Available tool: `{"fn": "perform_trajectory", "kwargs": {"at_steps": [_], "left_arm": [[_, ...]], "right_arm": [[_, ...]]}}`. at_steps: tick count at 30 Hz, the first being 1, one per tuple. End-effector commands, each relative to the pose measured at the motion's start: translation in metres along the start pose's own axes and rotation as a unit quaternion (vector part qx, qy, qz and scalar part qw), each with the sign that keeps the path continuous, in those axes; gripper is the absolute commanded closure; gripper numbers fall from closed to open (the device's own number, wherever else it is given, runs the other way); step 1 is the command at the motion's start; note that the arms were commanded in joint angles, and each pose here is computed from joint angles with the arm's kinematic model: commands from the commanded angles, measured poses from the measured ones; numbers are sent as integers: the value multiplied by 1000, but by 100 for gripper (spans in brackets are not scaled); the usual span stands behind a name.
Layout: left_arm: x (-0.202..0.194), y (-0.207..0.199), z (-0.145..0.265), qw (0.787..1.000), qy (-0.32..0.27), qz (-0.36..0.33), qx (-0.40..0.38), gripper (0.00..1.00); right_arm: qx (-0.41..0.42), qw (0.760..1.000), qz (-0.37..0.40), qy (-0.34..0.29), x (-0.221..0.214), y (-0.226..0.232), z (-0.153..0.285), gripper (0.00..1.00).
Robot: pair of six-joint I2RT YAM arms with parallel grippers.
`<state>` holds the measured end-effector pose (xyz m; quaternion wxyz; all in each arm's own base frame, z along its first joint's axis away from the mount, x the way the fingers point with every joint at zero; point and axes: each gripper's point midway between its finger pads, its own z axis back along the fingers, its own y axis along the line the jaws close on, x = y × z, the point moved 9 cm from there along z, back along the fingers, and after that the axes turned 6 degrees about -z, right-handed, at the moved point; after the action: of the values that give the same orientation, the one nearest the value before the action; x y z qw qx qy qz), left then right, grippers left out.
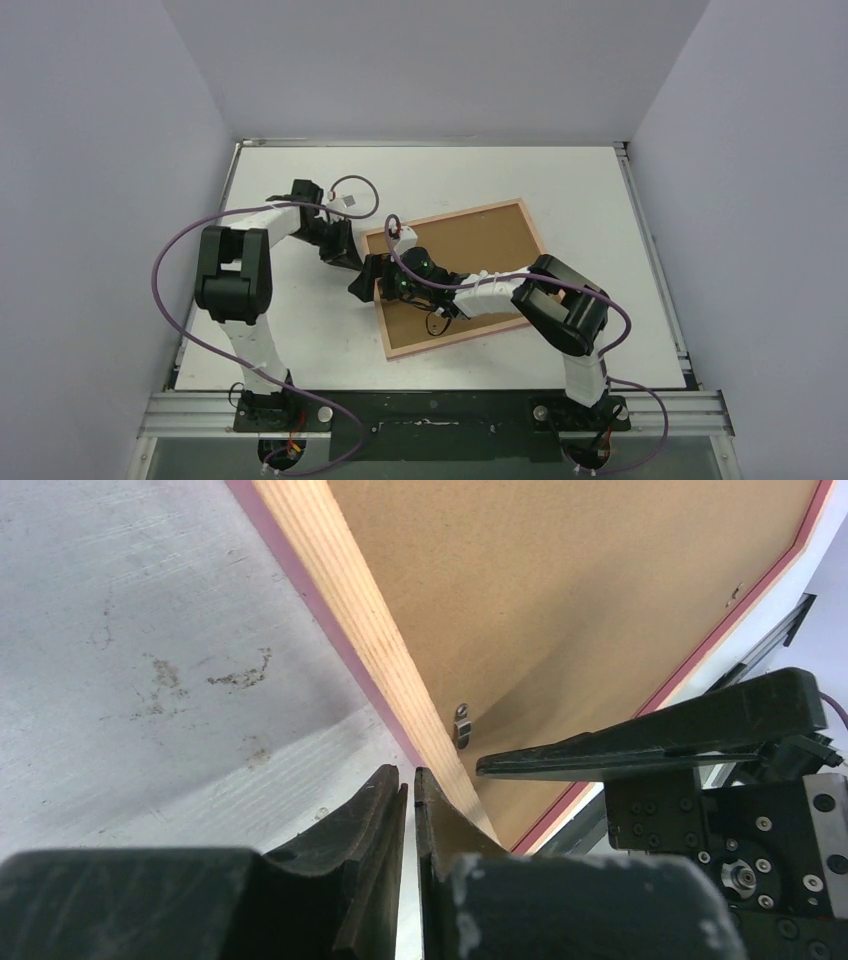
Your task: Put the photo into the frame
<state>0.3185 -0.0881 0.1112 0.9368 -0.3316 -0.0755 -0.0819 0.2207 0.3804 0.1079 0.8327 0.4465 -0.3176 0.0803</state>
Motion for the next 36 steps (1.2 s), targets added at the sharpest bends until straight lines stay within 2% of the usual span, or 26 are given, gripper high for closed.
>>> {"fn": "perform_trajectory", "kwargs": {"at_steps": [1, 15, 27, 36], "left_arm": [[4, -15, 10, 999, -21, -19, -24, 91], [7, -5, -13, 1000, -5, -24, -5, 88], [3, 3, -22, 1000, 13, -19, 20, 91], [5, -5, -16, 1000, 4, -23, 5, 91]], "right_arm": [[12, 1000, -2, -6, -2, -3, -4, 6], [-2, 1000, -12, 9, -11, -18, -4, 6], [59, 998, -12, -6, 22, 11, 15, 4], [34, 999, -16, -17, 33, -5, 24, 4]]}}
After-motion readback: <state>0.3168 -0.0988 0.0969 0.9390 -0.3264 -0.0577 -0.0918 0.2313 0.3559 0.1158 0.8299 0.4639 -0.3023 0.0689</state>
